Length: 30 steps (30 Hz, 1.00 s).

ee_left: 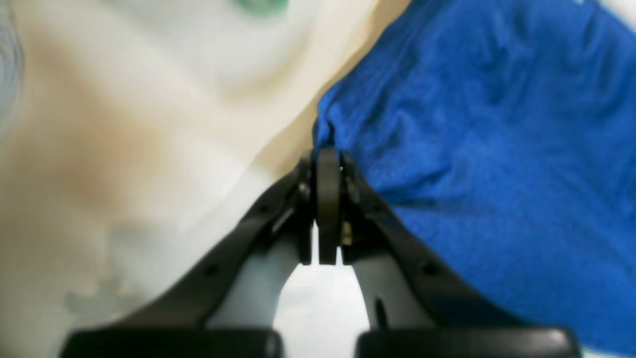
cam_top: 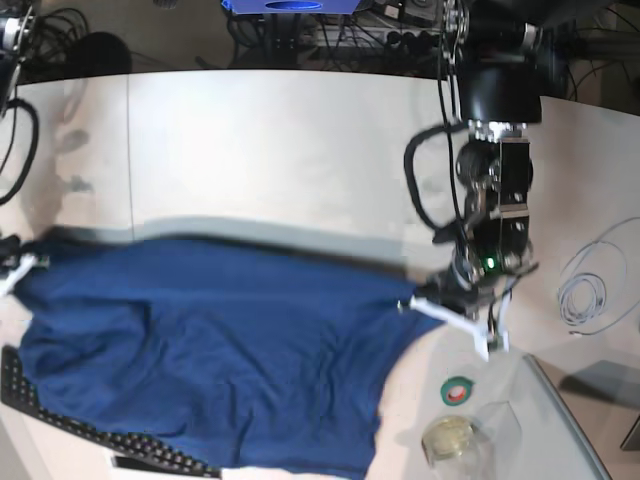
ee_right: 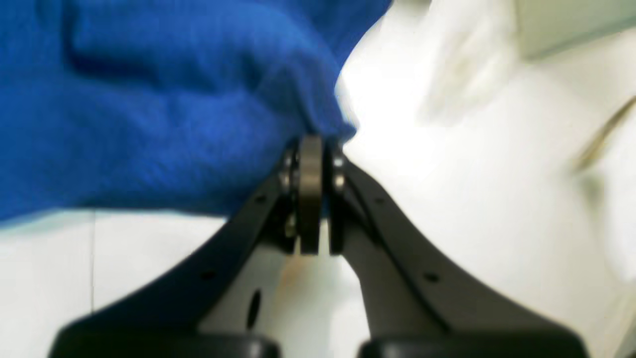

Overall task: Layout the t-shirt on the table in an organized manner, then fold the t-shirt properly
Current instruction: 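Lift the shirt with both grippers and lay it back down flatter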

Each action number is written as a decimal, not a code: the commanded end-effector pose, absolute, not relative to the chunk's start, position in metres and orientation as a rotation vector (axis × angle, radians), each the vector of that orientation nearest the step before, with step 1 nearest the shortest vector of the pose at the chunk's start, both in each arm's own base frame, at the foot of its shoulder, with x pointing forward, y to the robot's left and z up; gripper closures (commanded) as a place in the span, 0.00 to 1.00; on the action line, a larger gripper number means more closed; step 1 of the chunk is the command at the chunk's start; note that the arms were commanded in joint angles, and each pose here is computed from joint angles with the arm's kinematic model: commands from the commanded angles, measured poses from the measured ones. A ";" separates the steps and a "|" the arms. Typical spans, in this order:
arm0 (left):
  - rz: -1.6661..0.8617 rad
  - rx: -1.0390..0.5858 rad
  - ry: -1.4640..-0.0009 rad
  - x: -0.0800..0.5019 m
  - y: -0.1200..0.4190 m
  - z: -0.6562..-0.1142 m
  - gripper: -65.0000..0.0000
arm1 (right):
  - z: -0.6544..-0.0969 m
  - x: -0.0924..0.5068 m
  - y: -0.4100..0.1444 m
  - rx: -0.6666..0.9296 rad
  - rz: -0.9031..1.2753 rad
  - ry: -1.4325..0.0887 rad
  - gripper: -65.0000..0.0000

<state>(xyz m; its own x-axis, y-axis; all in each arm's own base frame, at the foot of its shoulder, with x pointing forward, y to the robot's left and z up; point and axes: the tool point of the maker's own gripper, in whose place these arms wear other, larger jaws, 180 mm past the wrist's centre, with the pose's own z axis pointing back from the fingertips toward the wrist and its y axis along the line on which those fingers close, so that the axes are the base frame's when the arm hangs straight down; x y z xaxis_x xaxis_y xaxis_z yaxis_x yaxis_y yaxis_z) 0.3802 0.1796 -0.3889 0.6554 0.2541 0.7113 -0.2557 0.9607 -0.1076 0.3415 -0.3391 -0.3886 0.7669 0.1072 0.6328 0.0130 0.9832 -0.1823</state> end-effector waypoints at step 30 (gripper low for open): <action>0.373 0.172 -0.724 0.228 0.248 -0.416 1.00 | -0.424 0.216 -0.351 -0.221 -0.052 -0.497 1.00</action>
<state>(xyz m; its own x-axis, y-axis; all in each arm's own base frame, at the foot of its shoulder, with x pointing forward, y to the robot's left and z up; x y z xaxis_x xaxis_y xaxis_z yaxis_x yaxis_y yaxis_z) 0.2224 0.2431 -0.4252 0.7086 0.2923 0.6422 -0.3916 0.9201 0.0132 0.2086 -0.3401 -0.4366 0.8943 -0.0102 0.4473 0.0939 0.9818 -0.1653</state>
